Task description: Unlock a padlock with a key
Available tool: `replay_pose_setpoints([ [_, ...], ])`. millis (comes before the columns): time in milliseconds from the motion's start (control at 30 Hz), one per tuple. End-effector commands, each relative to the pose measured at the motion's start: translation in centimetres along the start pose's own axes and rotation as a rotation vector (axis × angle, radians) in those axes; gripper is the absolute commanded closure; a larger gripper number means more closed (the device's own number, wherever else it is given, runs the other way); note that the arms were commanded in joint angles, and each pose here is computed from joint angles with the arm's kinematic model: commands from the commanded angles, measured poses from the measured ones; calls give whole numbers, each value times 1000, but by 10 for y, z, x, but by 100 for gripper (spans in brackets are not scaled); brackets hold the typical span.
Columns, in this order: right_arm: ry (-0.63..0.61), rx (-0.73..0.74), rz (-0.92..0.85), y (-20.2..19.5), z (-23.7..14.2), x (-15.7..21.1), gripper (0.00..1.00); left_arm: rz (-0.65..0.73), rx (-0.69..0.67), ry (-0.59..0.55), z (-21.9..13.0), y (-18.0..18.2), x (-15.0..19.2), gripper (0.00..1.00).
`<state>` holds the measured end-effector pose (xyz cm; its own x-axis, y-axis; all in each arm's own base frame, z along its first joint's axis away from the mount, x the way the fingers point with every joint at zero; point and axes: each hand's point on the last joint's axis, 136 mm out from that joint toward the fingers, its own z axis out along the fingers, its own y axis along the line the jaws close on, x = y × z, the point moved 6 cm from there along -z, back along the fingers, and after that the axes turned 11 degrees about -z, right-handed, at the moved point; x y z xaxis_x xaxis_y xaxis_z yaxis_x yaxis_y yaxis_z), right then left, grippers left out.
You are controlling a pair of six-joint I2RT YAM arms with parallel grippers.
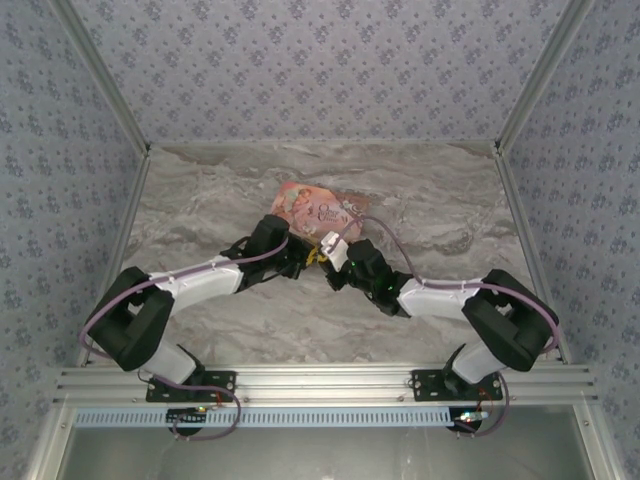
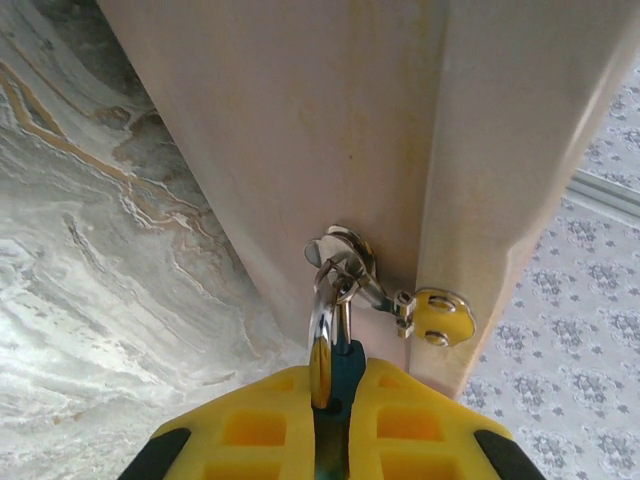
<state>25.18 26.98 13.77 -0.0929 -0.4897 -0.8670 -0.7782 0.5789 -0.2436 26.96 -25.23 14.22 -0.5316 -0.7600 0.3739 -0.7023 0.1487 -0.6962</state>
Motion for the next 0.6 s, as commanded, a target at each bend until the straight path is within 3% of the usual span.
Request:
replay_pose_setpoints([
  [0,42,-50,187,4,11,14,100,28,37,70,1,-9,13,98],
  [133,46,-61,273,10,15,26,100,17,20,80,9,0,10,82],
  [333,51,-65,326,11,18,31,100,57,33,60,4,3,6,41],
  [433,39,-77,387,10,16,31,100,101,37,29,-7,0,4,30],
  [567,15,-99,516,7,11,35,100,156,39,-47,-30,-4,-7,22],
])
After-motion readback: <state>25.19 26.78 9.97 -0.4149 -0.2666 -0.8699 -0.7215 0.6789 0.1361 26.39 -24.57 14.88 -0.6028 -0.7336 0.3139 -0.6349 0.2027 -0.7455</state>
